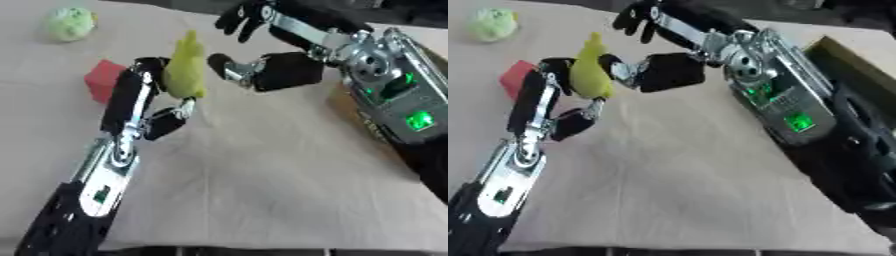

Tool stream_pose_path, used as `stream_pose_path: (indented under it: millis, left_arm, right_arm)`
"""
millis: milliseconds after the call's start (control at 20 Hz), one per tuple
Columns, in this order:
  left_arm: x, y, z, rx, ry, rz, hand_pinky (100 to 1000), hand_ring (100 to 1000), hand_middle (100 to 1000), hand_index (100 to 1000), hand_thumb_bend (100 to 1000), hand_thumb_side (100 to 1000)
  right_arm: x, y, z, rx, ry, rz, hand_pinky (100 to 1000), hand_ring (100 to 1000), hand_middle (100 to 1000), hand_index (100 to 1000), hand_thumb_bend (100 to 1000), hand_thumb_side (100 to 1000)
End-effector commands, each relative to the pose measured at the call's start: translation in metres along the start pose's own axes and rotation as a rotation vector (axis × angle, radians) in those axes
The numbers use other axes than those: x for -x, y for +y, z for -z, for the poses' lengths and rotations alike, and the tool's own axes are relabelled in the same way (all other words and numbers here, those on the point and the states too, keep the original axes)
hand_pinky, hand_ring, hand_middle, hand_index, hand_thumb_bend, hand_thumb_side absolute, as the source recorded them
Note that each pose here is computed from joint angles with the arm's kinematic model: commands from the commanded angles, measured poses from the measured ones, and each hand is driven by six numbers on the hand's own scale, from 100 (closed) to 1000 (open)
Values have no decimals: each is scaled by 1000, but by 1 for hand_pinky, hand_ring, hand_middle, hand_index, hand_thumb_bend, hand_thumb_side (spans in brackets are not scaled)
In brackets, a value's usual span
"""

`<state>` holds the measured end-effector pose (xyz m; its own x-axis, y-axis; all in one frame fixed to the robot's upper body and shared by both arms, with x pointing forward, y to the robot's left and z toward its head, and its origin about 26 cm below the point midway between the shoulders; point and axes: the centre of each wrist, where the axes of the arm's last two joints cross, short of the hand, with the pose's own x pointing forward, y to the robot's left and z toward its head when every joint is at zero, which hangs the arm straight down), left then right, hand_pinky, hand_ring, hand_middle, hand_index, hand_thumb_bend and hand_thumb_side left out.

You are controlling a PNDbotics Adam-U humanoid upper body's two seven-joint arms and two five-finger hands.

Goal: Pick up the objects with one hand, pass them to the other hand, and then place them into the box on the other side of the table.

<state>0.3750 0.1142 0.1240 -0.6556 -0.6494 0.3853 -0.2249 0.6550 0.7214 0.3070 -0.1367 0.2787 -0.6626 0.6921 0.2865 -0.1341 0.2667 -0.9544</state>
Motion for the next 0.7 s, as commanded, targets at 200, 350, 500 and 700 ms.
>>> stream_pose_path:
  millis: [200,350,500,700]
  left_arm:
    - [-5,-1,4,-30,-26,30,366,396,382,486,100,113]
    - [-5,-3,4,-41,-24,54,365,396,382,486,100,107]
    - [-5,-6,5,-54,-13,73,361,396,381,486,100,103]
    - [-4,-9,5,-68,-1,89,356,395,381,485,100,101]
  right_arm:
    - [-2,1,11,0,20,6,913,751,762,857,275,774]
    - [-3,4,14,-11,25,25,914,749,760,857,268,780]
    - [-2,5,14,-17,34,56,916,747,759,860,262,797]
    - [-1,8,15,-23,51,68,915,749,763,864,267,810]
